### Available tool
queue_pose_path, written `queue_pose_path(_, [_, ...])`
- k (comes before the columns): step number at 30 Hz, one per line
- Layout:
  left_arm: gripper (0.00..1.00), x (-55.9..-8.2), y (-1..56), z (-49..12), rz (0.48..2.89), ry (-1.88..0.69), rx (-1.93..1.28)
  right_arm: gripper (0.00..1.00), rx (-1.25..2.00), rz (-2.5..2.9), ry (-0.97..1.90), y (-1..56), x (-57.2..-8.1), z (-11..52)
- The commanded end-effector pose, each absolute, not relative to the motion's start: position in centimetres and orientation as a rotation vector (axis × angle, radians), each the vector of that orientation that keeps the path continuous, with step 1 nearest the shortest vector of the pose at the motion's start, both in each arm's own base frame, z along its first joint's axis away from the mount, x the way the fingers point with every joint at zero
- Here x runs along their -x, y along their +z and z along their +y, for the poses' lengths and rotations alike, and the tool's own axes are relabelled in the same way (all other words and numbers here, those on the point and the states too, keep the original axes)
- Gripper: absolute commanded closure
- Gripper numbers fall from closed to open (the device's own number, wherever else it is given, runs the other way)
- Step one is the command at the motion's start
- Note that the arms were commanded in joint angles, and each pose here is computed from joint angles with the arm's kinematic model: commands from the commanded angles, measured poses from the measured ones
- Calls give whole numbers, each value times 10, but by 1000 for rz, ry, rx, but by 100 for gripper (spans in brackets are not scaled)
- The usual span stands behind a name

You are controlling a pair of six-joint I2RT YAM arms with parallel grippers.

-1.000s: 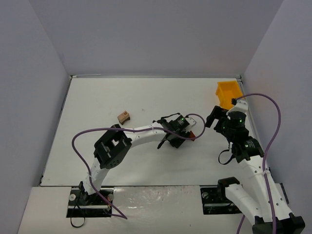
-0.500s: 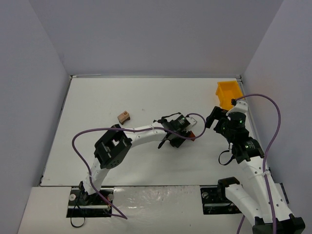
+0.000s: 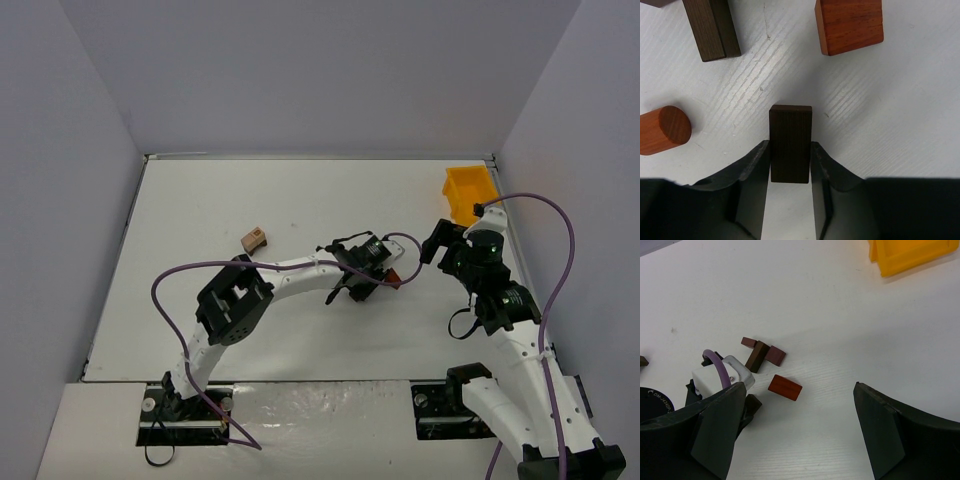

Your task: Build the wood block tower

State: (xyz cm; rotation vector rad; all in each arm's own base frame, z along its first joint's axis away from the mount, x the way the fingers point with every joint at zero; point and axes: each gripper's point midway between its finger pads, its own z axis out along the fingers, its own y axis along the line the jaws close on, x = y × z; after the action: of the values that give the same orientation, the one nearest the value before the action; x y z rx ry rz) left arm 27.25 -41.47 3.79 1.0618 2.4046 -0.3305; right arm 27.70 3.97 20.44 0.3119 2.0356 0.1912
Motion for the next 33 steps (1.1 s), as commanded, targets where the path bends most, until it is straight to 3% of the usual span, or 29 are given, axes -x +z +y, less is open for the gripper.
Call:
queue_pose_path(1, [77,-280,72,-430,2334,-375,-1020,14,-312,1977,203,219,-282,39])
queue_pose_path(9, [95,-283,111,-409,2290,-349,-989,14,-304,1955,196,228,-283,37])
queue_pose_path(22, [100,-329,207,-266,2202,-209,-894,14,-105,1890,258,276,-289,56])
queue_pose_path(33, [100,-382,189,-161,2237,-102,-951,13,6,1954,317,256,-290,73])
